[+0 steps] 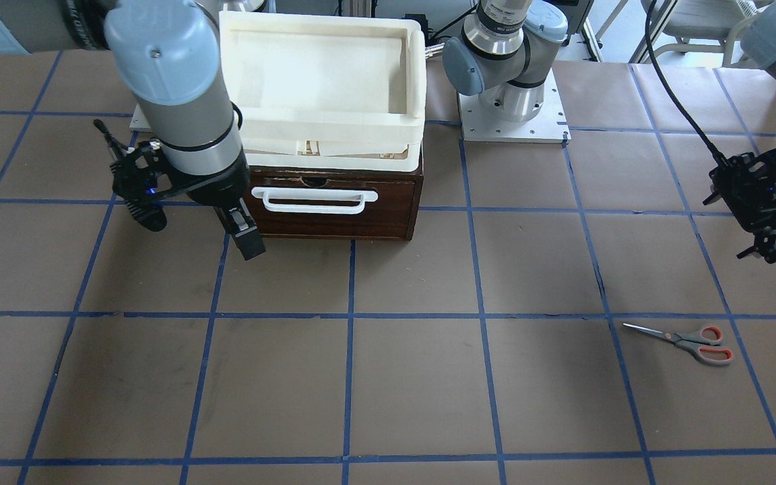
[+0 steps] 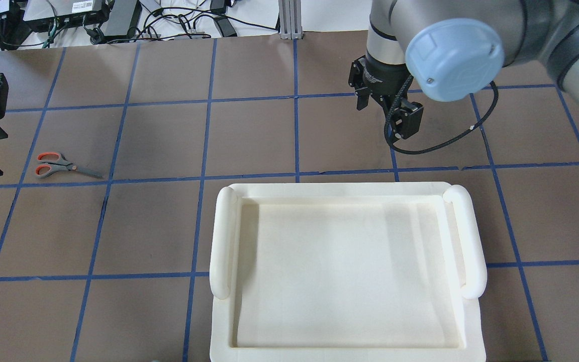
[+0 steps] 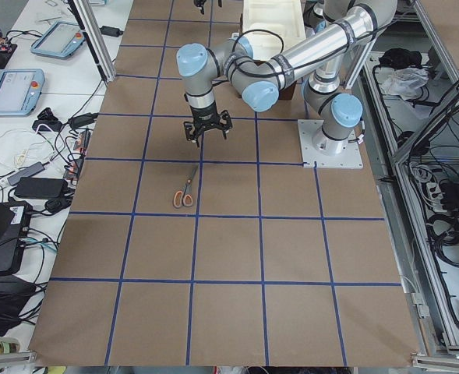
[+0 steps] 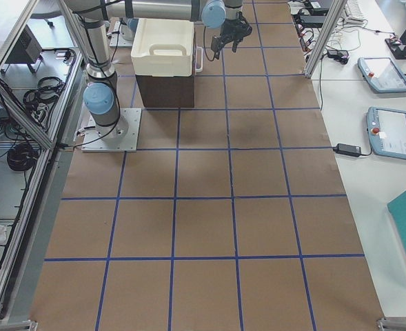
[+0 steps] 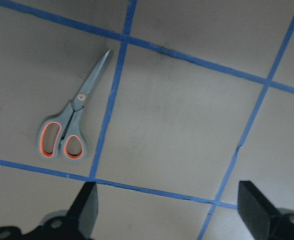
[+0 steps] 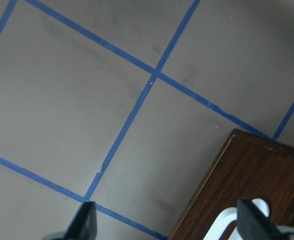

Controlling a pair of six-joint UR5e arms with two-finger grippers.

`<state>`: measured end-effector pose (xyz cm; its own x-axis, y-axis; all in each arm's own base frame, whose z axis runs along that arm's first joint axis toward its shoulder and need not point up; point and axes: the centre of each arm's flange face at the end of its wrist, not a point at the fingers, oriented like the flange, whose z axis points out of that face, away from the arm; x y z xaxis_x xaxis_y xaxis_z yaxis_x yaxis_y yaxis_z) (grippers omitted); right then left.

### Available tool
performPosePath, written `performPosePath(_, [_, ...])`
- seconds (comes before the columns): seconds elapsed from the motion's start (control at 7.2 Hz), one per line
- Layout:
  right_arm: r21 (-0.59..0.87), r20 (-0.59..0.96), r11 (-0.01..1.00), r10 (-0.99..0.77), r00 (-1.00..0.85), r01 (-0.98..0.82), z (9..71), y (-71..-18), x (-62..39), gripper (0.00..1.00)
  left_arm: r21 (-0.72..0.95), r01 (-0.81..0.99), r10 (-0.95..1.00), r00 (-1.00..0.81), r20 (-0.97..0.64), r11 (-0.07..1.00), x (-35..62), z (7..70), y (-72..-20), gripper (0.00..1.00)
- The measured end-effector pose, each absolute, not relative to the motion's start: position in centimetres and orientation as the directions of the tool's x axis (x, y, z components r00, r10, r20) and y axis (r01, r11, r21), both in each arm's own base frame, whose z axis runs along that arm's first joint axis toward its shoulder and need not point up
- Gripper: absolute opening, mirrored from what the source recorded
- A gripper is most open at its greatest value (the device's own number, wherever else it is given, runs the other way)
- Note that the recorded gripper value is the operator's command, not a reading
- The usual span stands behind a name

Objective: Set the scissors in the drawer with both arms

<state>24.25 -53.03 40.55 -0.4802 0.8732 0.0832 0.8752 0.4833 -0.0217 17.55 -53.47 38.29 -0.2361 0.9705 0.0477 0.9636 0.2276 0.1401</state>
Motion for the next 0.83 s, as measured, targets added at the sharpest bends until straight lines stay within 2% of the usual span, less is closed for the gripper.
performPosePath(0.14, [-0.026,0.103,0.427,0.901,-0.422,0.904,39.3,-52.8,25.9,1.00,0.148,0.980,0.990,-0.137,0.019,0.133,18.5,36.6,-54.8,0.90])
performPosePath(0.56, [-0.033,0.152,0.272,0.952,-0.264,0.962,36.7,-52.9,27.8,1.00,0.097,0.977,0.982,0.188,0.034,-0.190,20.8,31.6,-57.0,0.92])
performPosePath(0.83, [-0.028,0.186,0.161,0.970,-0.153,0.987,34.6,-53.1,29.1,1.00,0.081,0.945,0.949,0.313,0.048,-0.316,22.7,29.3,-57.5,0.92])
